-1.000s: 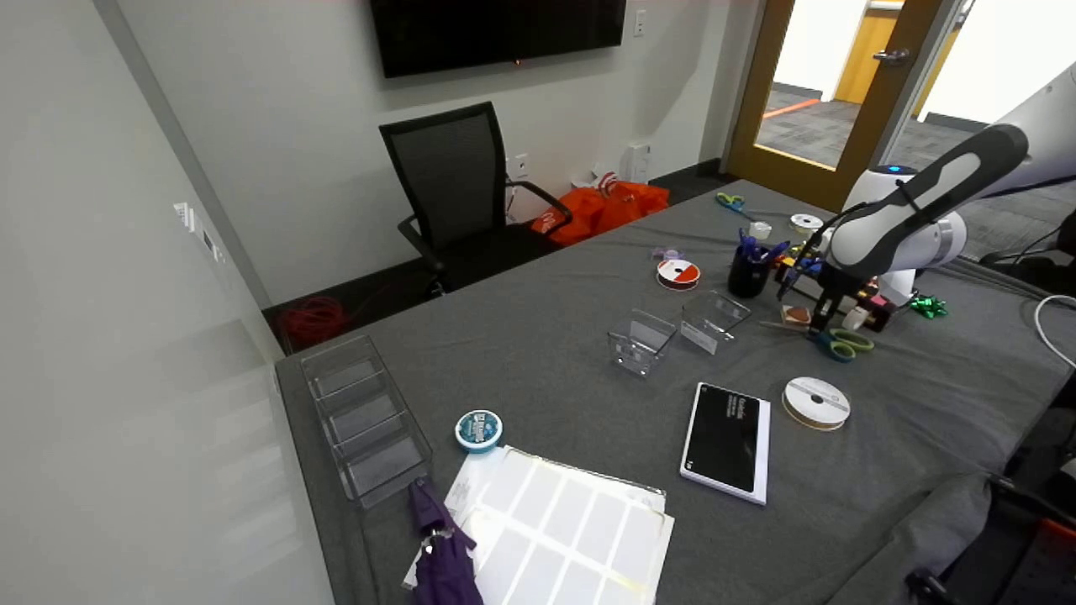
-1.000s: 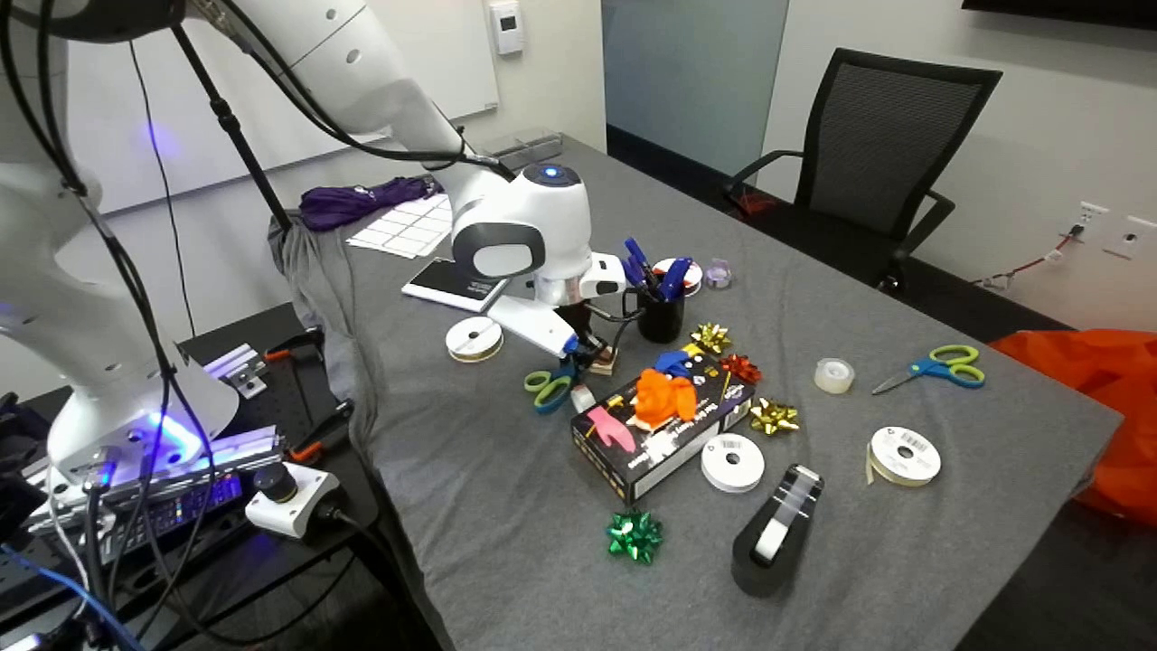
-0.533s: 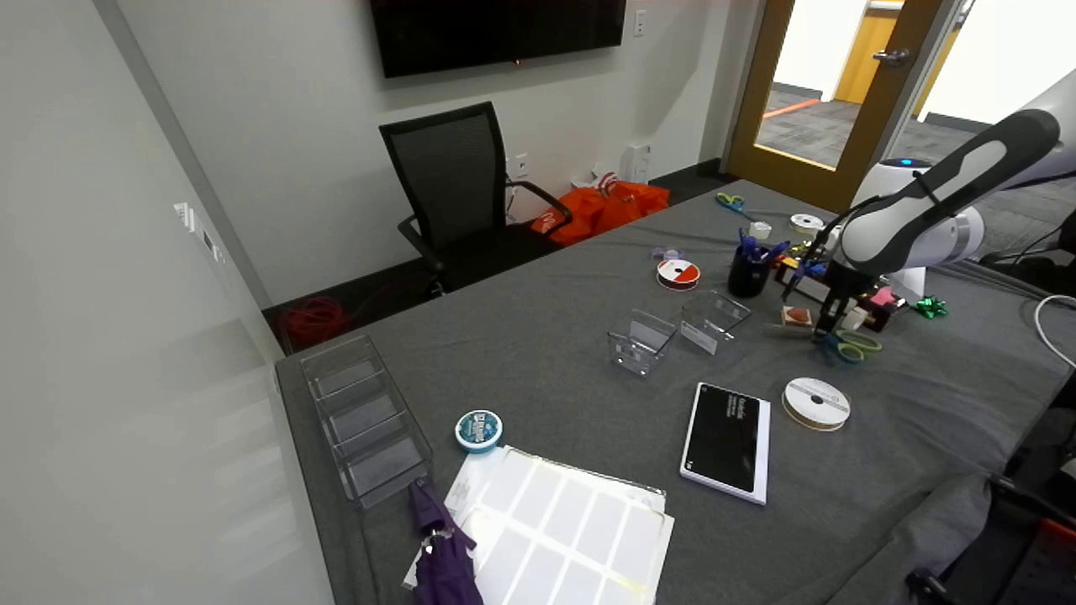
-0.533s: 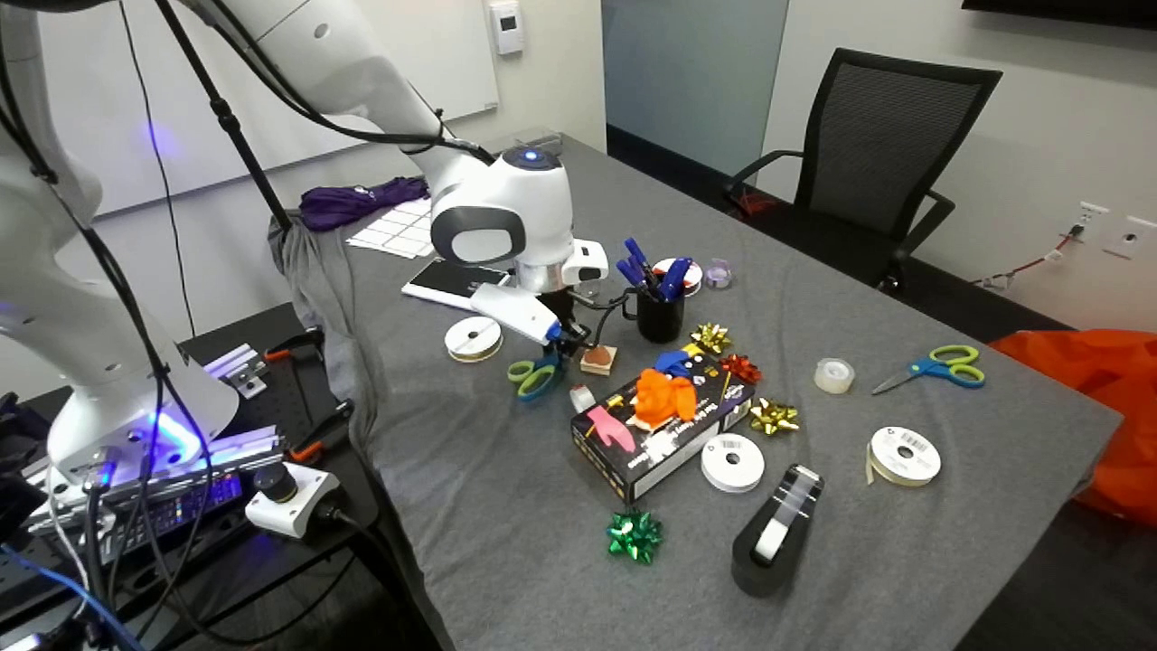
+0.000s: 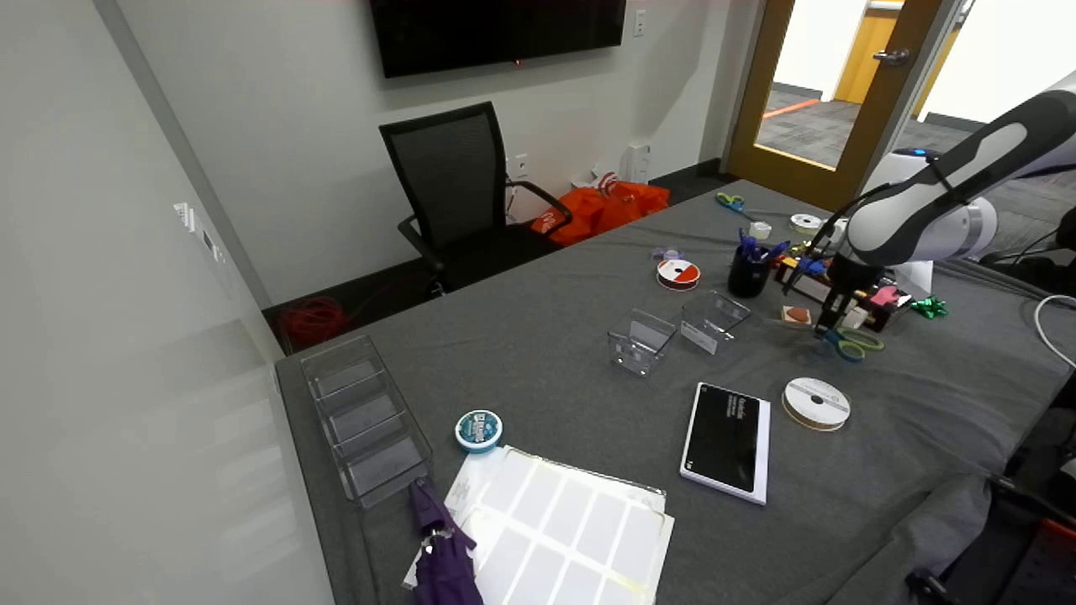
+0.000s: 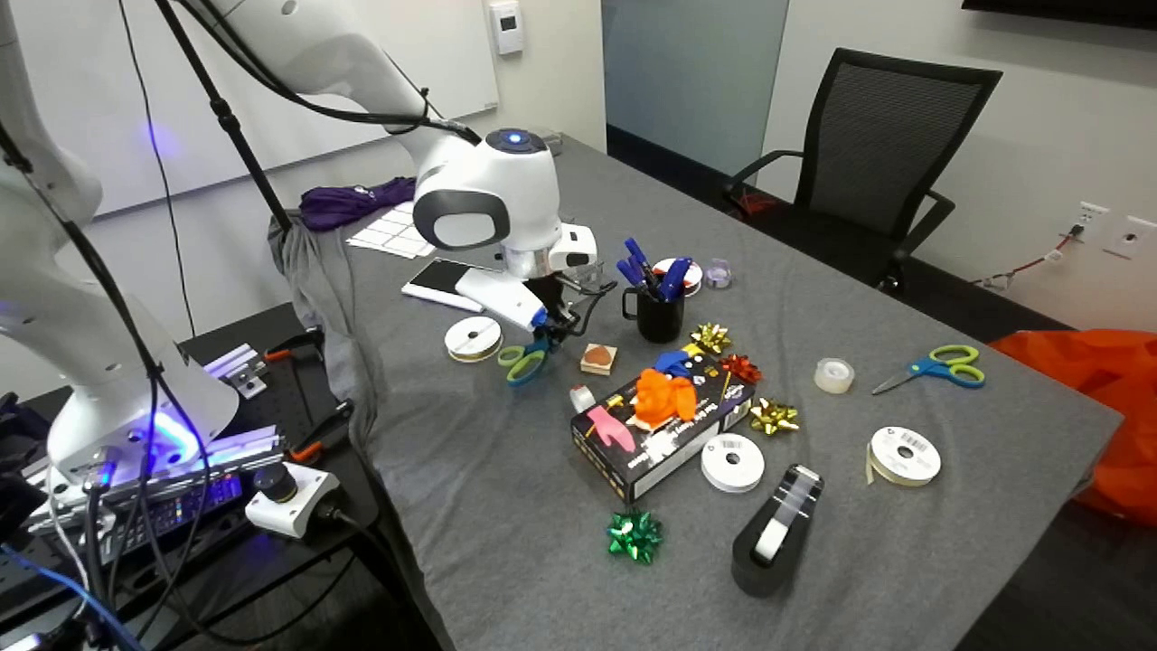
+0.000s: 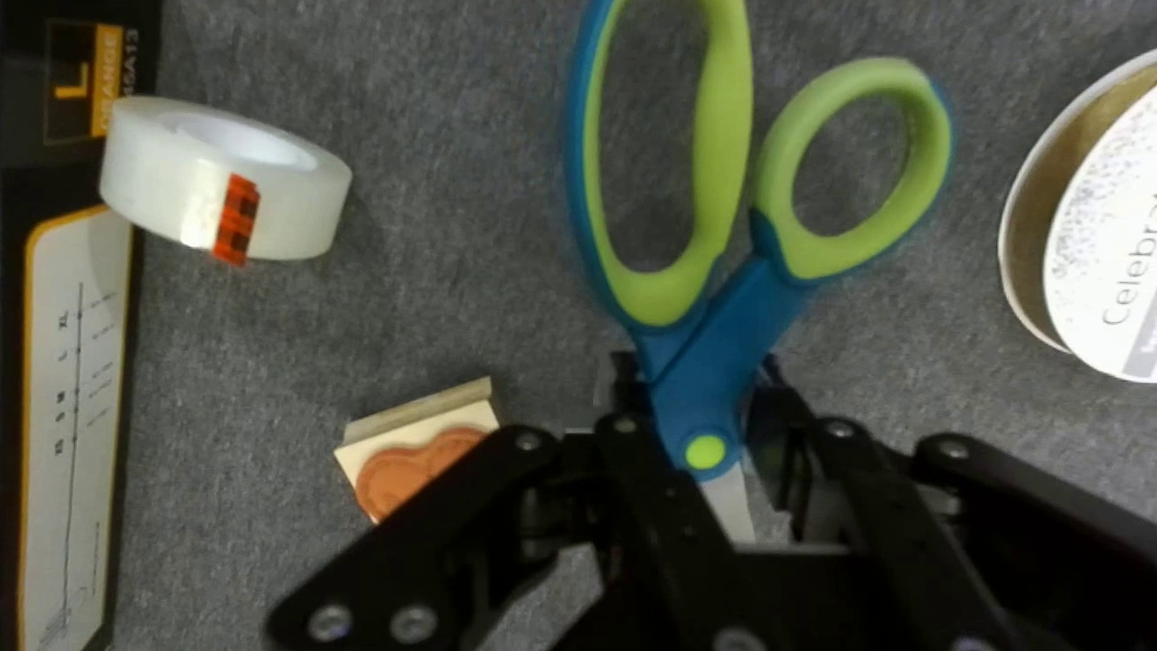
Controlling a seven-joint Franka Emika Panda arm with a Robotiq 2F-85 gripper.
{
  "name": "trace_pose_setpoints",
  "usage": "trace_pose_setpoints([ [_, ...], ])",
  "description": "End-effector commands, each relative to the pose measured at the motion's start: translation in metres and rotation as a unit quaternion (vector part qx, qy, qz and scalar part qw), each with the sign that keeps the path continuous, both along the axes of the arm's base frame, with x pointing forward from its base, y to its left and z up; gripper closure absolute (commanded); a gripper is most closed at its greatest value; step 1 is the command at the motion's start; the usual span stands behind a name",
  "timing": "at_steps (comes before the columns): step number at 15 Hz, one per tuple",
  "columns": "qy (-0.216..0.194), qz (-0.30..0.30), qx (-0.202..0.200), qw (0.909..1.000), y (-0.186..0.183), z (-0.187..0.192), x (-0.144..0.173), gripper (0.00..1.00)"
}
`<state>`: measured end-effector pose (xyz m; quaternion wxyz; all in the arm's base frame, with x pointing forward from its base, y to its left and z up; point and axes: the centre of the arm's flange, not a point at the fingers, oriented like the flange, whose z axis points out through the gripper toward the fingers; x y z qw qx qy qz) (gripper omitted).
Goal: Put the scissors in the bowl
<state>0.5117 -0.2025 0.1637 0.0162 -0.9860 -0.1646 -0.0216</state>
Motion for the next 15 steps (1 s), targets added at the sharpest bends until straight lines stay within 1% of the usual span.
trace_pose_setpoints([
  [1, -0.005, 0.004, 0.017, 0.9998, 0.009, 0.021, -0.013, 0.92],
  [4, -0.013, 0.000, 0.026, 0.9996, 0.019, 0.034, -0.010, 0.92],
  [8, -0.026, -0.009, 0.035, 0.9990, 0.038, 0.057, 0.001, 0.92],
  [12, -0.049, -0.015, 0.044, 0.9977, 0.068, 0.073, 0.015, 0.92],
  [15, -0.070, -0.026, 0.062, 0.9953, 0.098, 0.077, 0.029, 0.92],
])
